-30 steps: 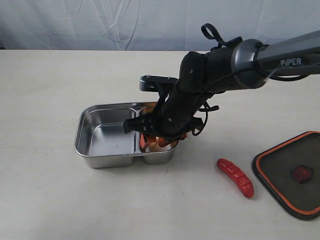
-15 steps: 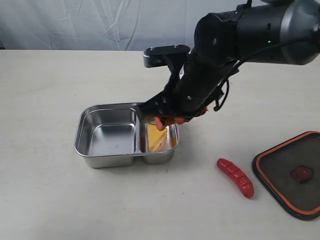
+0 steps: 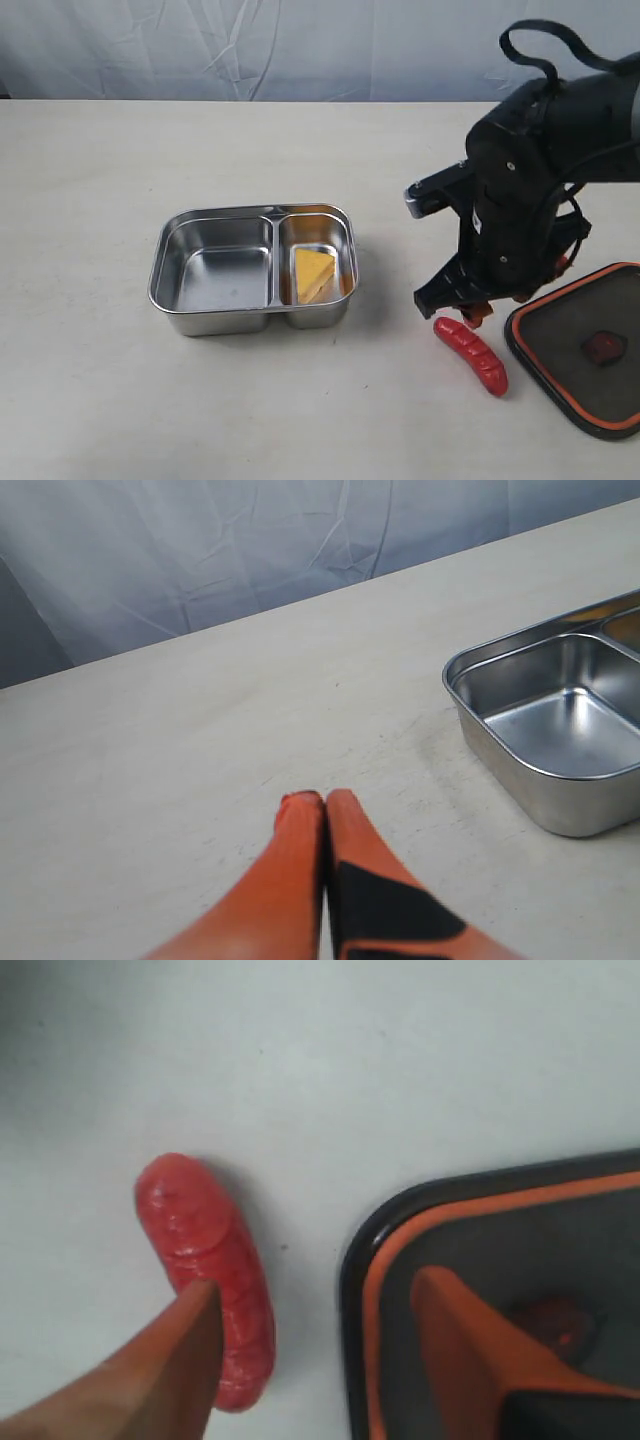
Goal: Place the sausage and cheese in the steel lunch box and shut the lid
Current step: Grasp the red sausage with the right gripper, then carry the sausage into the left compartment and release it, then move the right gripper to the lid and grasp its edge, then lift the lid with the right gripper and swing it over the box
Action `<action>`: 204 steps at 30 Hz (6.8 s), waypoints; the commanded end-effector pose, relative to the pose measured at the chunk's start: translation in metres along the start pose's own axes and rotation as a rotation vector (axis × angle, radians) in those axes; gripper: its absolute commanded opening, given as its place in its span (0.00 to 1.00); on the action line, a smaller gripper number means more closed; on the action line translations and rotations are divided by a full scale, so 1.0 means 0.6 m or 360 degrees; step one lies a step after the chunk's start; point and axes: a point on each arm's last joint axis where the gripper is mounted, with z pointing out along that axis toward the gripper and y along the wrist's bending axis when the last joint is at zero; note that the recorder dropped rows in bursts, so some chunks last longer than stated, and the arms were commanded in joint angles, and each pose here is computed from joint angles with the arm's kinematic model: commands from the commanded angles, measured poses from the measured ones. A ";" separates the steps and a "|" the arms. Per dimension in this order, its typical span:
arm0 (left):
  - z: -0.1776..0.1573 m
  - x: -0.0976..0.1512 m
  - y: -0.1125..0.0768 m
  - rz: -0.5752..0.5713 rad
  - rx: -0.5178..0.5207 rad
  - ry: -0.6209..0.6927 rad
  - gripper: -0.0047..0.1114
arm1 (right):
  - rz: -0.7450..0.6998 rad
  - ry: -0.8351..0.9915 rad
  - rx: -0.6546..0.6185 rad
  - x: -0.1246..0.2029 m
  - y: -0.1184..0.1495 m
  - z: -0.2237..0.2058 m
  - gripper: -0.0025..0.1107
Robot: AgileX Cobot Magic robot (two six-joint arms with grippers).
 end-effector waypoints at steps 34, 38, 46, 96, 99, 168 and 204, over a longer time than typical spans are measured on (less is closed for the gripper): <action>0.000 0.000 0.000 -0.0016 -0.0010 -0.0011 0.04 | -0.0028 -0.0047 -0.0173 0.022 0.023 0.071 0.49; 0.000 0.000 0.000 -0.0016 -0.0010 -0.0011 0.04 | -0.0035 0.0010 -0.0168 0.023 0.027 0.088 0.44; 0.000 0.000 0.000 -0.0016 -0.0010 -0.0011 0.04 | 0.0037 -0.0074 -0.0219 0.029 0.022 0.038 0.03; 0.000 0.000 0.001 -0.0015 -0.0011 -0.0014 0.04 | -0.0355 -0.0354 -0.0122 -0.100 0.117 -0.176 0.39; 0.000 0.000 0.001 -0.0015 -0.0011 -0.0014 0.04 | -0.0141 -0.0316 0.0055 -0.058 0.049 -0.163 0.40; -0.002 -0.017 0.017 0.0430 -0.0208 -0.0159 0.04 | -0.0287 -0.1354 -0.1561 0.207 0.054 -0.315 0.02; -0.024 -0.064 -0.044 -0.2098 0.0776 -0.0117 0.04 | -0.0184 -0.1534 -0.1887 0.198 0.060 -0.347 0.02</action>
